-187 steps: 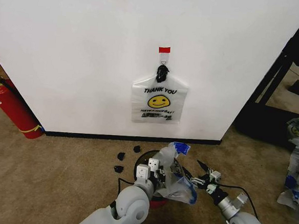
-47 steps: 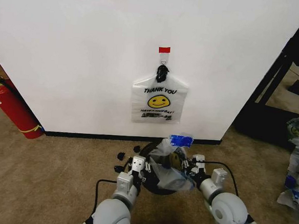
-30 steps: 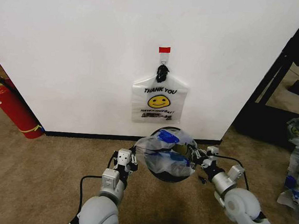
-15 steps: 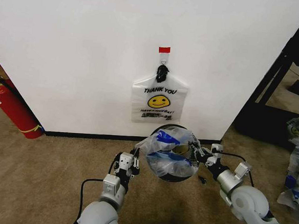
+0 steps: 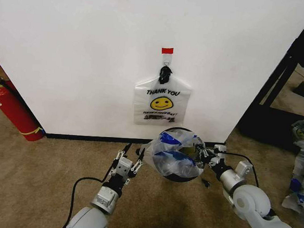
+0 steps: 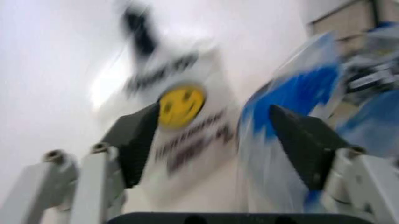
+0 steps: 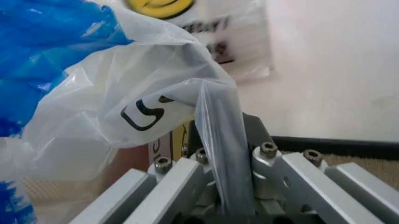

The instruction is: Pick up the garbage bag from the wall and place it over the trash bin.

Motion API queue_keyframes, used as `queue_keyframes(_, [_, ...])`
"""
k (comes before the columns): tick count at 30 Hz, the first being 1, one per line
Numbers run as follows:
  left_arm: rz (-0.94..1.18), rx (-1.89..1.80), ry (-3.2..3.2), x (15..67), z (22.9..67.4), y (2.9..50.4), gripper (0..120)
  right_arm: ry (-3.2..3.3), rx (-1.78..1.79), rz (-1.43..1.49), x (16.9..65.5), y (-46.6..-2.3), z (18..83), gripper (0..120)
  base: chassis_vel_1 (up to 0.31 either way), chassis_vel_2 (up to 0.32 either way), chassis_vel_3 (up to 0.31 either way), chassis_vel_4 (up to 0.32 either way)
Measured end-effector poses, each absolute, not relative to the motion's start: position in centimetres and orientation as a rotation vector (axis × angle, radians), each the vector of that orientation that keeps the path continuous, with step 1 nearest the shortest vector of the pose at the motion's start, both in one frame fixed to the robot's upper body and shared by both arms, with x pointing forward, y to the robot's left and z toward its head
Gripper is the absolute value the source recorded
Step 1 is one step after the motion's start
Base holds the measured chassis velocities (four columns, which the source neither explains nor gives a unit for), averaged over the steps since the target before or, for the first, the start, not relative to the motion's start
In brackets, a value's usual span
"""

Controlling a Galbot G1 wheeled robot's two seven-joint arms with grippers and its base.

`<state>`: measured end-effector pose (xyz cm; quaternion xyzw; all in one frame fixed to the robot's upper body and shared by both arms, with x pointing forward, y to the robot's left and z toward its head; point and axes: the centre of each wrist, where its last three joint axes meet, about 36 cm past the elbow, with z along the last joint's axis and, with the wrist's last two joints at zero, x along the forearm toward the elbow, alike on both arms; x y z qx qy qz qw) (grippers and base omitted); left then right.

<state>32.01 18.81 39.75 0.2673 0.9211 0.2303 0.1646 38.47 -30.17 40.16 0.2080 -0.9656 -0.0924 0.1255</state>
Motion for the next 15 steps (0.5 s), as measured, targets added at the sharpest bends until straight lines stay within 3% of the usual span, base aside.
queue_keyframes(5, [0.926, 0.915, 2.367, 34.1, 38.6, 20.4, 97, -2.854, 0.731, -0.054, 38.1, -29.6, 39.2, 1, 0.0, 0.0, 0.0, 0.0])
queue_keyframes(15, [1.116, 1.073, 2.229, 34.4, 36.5, 21.7, 98, -2.883, 0.8, 0.097, 38.1, -29.3, 38.9, 1, 0.0, 0.0, 0.0, 0.0])
